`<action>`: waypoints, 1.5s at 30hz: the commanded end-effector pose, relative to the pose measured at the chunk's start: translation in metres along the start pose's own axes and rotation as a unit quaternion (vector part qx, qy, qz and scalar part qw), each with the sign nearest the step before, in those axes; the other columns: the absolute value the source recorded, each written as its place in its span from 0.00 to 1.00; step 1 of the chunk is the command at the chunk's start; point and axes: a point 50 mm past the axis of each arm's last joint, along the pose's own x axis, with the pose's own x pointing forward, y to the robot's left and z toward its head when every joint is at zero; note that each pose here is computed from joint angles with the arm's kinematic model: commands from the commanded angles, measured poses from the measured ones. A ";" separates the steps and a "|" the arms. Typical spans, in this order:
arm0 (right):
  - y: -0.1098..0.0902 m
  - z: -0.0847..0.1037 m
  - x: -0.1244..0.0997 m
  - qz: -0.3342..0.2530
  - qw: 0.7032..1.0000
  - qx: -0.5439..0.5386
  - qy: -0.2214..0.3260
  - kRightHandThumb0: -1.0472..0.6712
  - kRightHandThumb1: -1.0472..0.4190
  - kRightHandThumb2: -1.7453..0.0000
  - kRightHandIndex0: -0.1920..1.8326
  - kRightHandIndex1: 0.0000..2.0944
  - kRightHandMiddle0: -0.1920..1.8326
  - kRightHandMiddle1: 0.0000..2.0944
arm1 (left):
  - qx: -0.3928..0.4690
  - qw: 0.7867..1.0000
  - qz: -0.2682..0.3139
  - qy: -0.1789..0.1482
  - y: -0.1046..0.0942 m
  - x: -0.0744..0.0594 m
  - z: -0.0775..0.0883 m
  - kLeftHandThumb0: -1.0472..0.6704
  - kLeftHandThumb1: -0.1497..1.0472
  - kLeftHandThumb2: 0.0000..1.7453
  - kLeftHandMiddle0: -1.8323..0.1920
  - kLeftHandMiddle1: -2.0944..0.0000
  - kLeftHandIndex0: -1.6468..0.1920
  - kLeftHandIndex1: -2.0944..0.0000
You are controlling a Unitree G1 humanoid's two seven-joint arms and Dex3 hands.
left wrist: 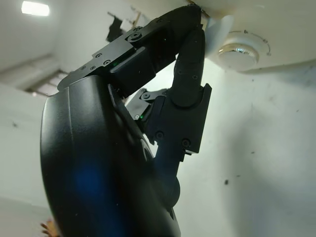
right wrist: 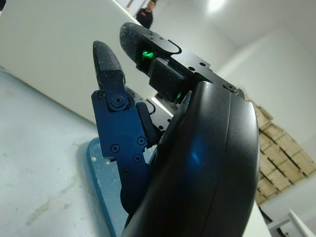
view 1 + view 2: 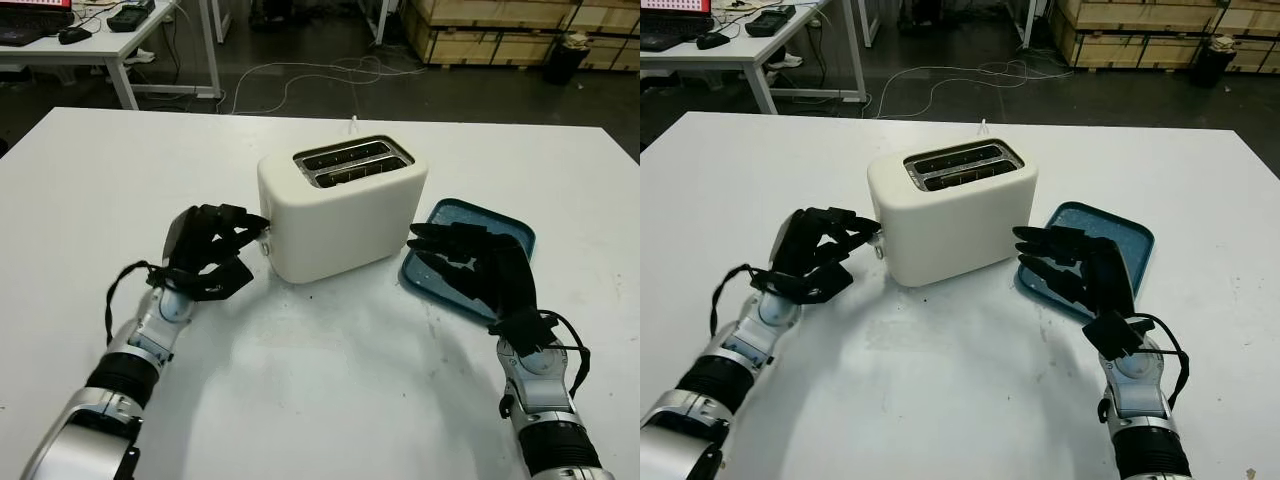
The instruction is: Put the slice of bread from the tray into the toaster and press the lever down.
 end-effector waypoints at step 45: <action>-0.010 -0.004 -0.004 0.028 0.999 -0.017 0.014 0.39 0.11 1.00 0.66 0.00 0.63 0.00 | 0.126 0.919 -0.369 0.051 -0.124 -0.036 0.002 0.47 0.89 0.01 0.47 0.71 0.29 0.99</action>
